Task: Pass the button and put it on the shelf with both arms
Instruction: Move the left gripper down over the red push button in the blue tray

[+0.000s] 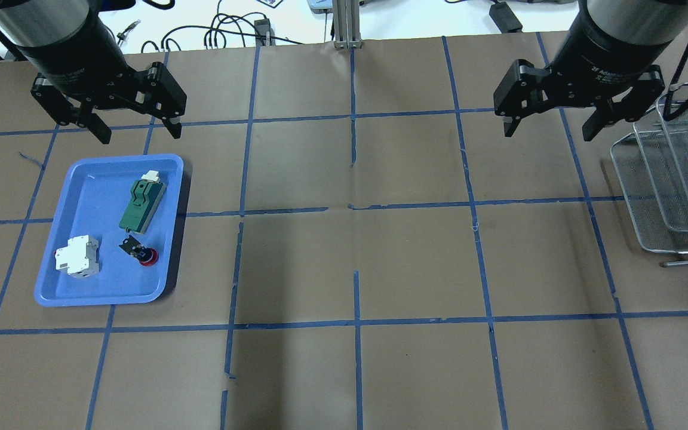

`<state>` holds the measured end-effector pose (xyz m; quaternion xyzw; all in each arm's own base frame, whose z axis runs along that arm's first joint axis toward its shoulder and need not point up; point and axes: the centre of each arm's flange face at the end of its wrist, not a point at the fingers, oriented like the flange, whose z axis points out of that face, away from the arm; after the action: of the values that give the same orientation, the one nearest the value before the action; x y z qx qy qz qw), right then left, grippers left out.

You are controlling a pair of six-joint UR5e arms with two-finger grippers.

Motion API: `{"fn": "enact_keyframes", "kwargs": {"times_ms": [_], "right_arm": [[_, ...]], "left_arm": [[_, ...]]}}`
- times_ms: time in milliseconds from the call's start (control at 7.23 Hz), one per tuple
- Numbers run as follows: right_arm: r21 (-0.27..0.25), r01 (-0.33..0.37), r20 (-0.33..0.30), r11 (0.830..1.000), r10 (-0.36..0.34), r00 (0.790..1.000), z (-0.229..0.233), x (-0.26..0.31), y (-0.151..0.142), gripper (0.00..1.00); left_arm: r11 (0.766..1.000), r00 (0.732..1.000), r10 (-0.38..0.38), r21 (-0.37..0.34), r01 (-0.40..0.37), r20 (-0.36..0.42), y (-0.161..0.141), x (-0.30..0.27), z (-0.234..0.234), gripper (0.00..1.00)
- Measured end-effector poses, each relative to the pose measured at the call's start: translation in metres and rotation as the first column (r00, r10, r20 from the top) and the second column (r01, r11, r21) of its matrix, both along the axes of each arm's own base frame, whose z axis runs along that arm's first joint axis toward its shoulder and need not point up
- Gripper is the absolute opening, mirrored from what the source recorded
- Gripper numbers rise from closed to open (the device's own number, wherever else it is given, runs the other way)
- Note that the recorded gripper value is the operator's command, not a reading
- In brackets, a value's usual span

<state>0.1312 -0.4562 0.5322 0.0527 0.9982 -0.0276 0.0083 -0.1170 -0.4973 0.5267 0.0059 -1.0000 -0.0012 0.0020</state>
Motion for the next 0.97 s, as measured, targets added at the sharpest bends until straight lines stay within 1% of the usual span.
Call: {"fn": "enact_keyframes", "kwargs": {"times_ms": [277,415,553,691,830,968], "right_arm": [[0.0,-0.002,0.0,1.0,0.002,1.0,-0.006,0.0,-0.005,1.0],[0.001,-0.001,0.0,1.0,0.001,1.0,-0.007,0.0,-0.006,1.0],[0.001,-0.003,0.0,1.0,0.003,1.0,-0.008,0.0,-0.006,1.0],[0.003,-0.007,-0.001,1.0,0.007,1.0,-0.008,0.0,-0.006,1.0],[0.002,-0.009,-0.002,1.0,0.009,1.0,-0.008,0.0,-0.006,1.0],[-0.005,-0.007,-0.002,1.0,0.007,1.0,-0.007,0.0,-0.007,1.0]], "left_arm": [[1.0,1.0,-0.012,-0.006,0.012,0.001,-0.002,0.002,-0.006,1.0],[1.0,1.0,0.008,0.009,-0.008,0.001,-0.005,0.012,-0.015,1.0],[0.997,0.998,0.068,0.042,-0.068,0.0,-0.011,0.036,-0.032,1.0],[0.986,0.988,0.153,0.071,-0.153,0.001,-0.018,0.069,-0.057,1.0],[0.968,0.971,0.238,0.076,-0.238,0.009,-0.025,0.099,-0.09,1.0],[0.943,0.945,0.325,0.067,-0.326,0.016,-0.029,0.128,-0.132,1.0]]}}
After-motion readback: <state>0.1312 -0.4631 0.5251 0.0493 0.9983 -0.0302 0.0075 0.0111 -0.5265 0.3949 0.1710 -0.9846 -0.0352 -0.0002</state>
